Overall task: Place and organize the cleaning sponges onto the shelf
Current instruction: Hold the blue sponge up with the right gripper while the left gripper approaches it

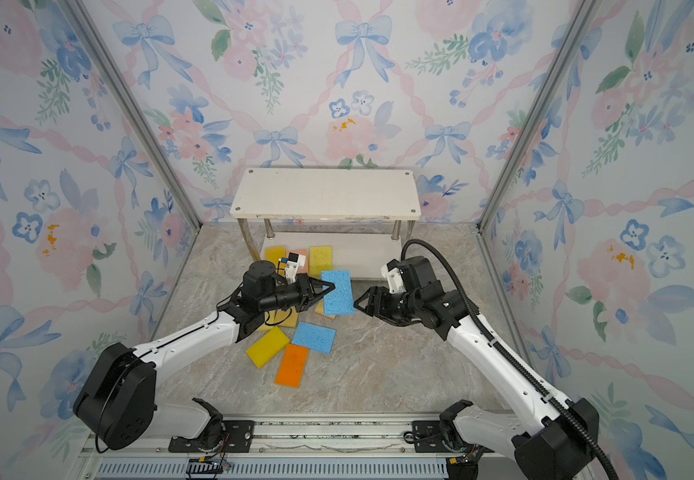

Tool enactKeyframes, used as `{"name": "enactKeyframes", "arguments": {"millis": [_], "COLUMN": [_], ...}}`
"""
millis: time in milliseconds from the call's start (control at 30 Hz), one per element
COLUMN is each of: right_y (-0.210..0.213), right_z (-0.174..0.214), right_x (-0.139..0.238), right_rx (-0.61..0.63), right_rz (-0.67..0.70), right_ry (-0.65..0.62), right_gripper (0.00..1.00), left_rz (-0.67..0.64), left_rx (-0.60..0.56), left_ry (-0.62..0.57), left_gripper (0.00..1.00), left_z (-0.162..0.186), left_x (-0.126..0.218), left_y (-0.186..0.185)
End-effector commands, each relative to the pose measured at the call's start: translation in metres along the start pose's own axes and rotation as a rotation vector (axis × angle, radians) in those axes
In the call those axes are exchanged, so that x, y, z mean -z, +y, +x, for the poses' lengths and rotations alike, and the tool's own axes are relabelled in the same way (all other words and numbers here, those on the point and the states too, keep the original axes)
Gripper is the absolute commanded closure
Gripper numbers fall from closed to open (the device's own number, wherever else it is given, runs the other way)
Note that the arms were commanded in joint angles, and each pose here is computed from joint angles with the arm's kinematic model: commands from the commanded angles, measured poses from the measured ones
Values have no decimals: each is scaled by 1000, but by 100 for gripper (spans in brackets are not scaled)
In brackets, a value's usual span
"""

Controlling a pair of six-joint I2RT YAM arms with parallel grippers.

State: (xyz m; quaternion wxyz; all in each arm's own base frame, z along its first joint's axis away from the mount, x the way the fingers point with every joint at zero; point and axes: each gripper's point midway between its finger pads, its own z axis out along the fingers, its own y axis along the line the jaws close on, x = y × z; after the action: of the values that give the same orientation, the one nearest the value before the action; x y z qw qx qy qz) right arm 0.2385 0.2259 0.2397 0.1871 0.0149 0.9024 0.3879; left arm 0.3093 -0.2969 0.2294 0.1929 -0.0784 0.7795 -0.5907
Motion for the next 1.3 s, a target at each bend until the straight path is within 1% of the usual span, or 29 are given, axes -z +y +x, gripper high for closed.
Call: {"name": "enactKeyframes", "arguments": {"millis": [0, 100, 200, 267, 433, 567, 800, 1167, 1267], "right_y": [5, 11, 21, 20, 19, 19, 22, 11, 3], "right_z": [10, 14, 14, 14, 11, 10, 2, 4, 7], "right_x": [1, -2, -10, -16, -20, -31, -41, -49, -48], "right_rx": [-15, 20, 26, 17, 17, 14, -3, -27, -30], "right_rz": [8, 16, -27, -25, -40, -49, -63, -31, 8], "right_ry": [-10, 11, 4, 8, -18, 2, -7, 2, 5], "right_gripper": [26, 23, 23, 24, 30, 37, 43, 49, 50], "left_rz": [-18, -15, -7, -5, 4, 5, 10, 26, 29], "left_rx": [3, 2, -2, 0, 0, 3, 5, -1, -3], "left_ry": [-27, -29, -27, -30, -31, -35, -30, -25, -23], "left_gripper": [89, 89, 89, 89, 89, 89, 89, 90, 90], "left_z": [-1, -1, -2, -3, -3, -3, -3, -6, -6], "left_x": [-2, -1, -1, -1, 0, 1, 0, -2, -2], "left_y": [8, 6, 2, 1, -3, -4, -6, -14, -15]}}
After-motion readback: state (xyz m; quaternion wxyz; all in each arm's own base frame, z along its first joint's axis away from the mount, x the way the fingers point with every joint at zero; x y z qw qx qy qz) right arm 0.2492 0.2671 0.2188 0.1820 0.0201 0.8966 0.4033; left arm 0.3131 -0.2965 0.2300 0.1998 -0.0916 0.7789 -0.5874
